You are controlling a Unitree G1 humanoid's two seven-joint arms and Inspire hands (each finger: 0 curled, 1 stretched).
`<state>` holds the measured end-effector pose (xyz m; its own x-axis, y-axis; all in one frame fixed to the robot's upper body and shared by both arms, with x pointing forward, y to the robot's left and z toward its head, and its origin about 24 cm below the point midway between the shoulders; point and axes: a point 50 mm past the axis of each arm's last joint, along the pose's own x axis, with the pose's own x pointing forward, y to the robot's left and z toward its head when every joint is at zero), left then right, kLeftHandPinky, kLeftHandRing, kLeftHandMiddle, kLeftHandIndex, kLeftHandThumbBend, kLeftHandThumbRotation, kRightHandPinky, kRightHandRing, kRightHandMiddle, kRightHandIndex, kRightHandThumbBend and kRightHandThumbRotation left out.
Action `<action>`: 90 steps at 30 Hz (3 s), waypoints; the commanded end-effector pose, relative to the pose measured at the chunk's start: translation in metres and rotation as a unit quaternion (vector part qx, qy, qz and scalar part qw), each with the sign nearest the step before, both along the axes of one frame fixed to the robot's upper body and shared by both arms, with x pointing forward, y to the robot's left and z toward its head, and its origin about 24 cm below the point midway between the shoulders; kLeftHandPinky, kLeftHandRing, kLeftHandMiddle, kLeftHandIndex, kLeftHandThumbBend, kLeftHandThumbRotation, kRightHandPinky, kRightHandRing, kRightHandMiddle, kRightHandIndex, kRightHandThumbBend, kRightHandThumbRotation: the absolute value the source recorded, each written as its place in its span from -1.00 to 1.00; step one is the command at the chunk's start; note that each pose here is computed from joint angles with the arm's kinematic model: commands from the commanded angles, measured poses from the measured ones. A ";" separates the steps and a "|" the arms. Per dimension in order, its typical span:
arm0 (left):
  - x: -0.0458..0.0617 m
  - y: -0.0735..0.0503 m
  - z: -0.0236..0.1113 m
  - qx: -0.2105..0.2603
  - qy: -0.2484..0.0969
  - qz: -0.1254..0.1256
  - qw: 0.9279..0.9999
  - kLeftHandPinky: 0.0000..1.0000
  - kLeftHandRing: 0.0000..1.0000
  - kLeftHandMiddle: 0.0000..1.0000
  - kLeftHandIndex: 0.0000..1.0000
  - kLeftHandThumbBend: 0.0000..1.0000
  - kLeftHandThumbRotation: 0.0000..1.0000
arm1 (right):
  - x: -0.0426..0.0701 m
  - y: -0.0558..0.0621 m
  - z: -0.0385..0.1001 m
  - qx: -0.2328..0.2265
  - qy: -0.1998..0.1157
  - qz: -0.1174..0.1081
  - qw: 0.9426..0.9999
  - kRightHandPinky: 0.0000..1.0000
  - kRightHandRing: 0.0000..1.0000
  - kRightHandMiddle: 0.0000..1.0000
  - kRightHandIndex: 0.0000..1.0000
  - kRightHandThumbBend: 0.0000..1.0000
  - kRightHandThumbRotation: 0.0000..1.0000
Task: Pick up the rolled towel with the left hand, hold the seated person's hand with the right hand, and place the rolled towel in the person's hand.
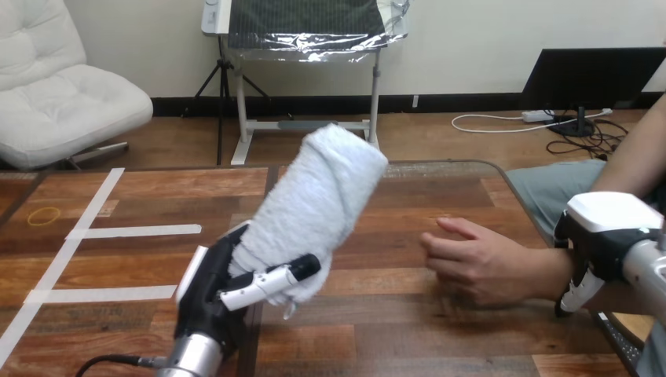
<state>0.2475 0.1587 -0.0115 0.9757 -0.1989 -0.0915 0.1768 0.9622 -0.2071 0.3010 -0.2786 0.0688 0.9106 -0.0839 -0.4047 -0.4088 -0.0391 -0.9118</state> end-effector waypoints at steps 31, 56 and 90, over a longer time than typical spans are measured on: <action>0.048 -0.055 0.017 -0.004 -0.025 -0.078 0.997 -0.33 -0.32 -0.25 -0.10 0.31 -1.00 | -0.002 0.020 0.049 0.074 -0.114 0.021 0.990 -0.79 -0.63 -0.43 -0.29 0.45 -1.00; 0.054 -0.085 0.027 0.027 -0.050 -0.131 0.990 -0.37 -0.34 -0.28 -0.16 0.32 -1.00 | -0.001 0.022 0.052 0.076 -0.129 0.036 0.988 -0.78 -0.62 -0.44 -0.32 0.49 -1.00; 0.052 -0.106 0.031 0.011 -0.043 -0.165 0.985 -0.31 -0.34 -0.30 -0.16 0.31 -1.00 | 0.001 0.021 0.049 0.074 -0.119 0.033 0.990 -0.79 -0.64 -0.46 -0.34 0.50 -1.00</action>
<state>0.2859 0.0896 -0.0126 0.9073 -0.3991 -0.1325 0.3752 0.9106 -0.1733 0.2944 -0.2643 0.1068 0.9707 0.0058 -0.2401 -0.2400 0.0600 -0.9689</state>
